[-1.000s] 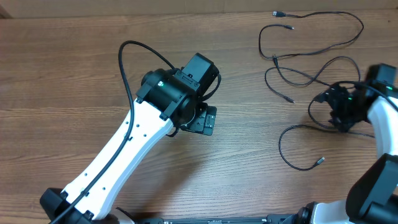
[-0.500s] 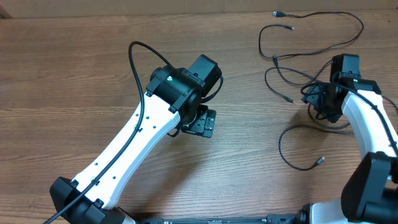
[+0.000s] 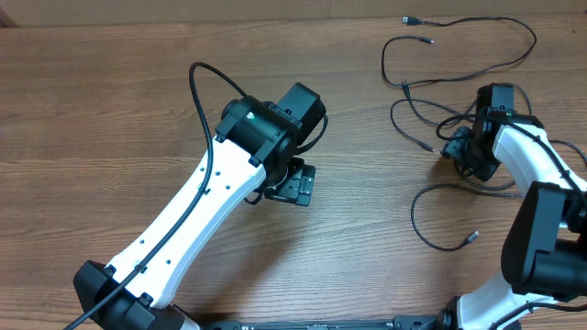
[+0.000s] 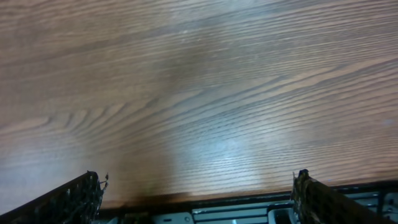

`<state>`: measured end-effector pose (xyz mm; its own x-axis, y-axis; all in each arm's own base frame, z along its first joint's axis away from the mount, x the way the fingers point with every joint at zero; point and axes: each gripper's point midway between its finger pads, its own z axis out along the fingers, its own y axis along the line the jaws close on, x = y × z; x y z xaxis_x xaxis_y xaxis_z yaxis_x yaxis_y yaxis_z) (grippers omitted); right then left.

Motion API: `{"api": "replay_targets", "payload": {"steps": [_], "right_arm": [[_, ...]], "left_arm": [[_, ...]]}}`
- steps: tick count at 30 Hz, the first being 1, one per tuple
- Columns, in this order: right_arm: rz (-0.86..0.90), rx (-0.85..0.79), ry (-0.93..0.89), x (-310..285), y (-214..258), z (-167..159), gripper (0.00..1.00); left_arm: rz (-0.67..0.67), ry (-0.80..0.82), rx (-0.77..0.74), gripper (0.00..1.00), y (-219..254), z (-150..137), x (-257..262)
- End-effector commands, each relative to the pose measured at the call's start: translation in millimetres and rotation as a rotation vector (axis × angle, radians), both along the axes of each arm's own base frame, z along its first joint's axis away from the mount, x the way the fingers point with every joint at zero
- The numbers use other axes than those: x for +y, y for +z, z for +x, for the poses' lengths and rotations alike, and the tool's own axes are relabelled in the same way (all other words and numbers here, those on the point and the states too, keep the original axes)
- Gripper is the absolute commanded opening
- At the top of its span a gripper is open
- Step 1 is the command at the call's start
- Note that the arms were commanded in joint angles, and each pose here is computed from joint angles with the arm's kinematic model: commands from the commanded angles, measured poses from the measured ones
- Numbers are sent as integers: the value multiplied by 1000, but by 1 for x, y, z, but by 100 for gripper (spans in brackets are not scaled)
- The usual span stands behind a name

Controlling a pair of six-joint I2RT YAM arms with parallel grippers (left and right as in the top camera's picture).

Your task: Untangle cables

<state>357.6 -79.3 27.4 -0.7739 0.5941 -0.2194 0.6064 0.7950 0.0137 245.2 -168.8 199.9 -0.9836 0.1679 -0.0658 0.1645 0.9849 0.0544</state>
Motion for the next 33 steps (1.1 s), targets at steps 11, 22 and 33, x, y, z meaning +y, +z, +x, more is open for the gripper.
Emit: {"api": "replay_targets", "payload": {"steps": [11,22,33], "right_arm": [[-16,23,44,-4,-15,5,59],[-15,30,44,-3,-23,-1,43],[16,32,50,3,-27,-4,22]], "left_arm": [[38,213,-31,99,5,18,34],[39,301,-30,100,5,27,55],[43,301,-23,100,5,26,56]]}}
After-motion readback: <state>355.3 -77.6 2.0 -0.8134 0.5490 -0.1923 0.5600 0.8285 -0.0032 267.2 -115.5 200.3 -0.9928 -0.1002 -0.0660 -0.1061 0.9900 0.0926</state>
